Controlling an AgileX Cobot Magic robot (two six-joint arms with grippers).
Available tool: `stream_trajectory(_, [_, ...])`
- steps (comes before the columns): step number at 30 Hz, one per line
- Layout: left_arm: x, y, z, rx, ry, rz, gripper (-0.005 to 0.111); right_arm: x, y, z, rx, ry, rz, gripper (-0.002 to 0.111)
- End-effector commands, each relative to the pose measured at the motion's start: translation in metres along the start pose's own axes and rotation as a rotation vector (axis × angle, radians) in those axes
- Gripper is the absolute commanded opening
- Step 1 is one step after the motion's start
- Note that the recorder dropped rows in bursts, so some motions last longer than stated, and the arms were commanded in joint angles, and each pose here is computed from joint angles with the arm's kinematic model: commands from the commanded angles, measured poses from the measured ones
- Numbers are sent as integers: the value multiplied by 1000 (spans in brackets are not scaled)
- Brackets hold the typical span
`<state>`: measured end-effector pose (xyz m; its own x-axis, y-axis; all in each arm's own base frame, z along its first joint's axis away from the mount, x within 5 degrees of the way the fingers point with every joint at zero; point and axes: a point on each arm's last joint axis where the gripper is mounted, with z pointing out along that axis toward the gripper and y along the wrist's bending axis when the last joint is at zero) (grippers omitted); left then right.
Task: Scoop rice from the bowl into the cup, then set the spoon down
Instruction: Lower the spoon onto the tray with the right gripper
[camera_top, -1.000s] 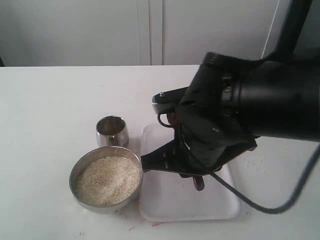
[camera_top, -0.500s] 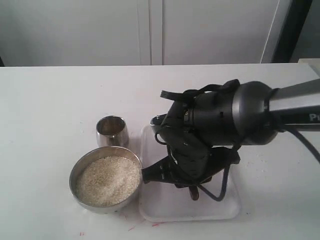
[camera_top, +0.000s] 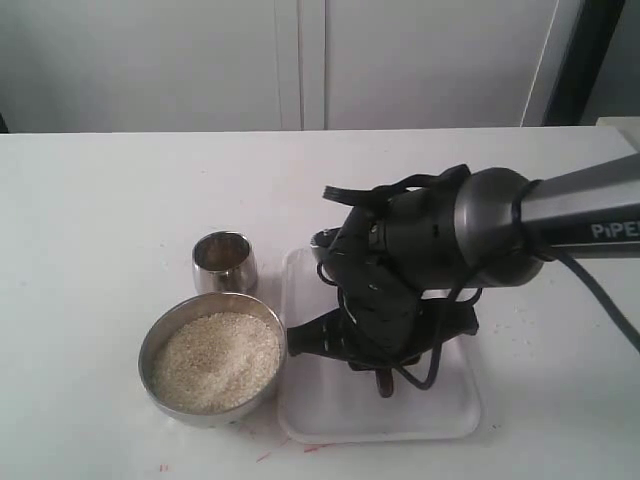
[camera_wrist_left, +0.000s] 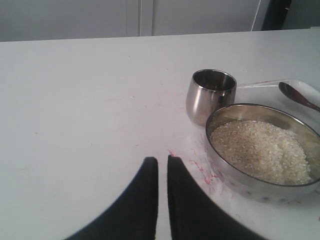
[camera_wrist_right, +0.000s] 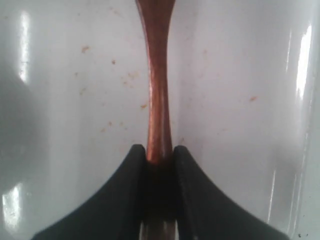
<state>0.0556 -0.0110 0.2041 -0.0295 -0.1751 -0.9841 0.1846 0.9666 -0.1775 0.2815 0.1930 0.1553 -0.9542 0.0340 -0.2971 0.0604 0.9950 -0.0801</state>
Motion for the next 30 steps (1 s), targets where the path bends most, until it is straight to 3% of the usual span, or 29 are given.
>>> stream_trajectory(1, [-2,-1,0,10,-6,-10,14,-3,-2,0,-1,6,33,0])
stream_trajectory(26, [-2,-1,0,10,-6,-10,14,-2,-1,0,-14,27,3,0])
stream_trajectory(30, [-2,-1,0,10,-6,-10,14,-2,-1,0,-15,24,1,7])
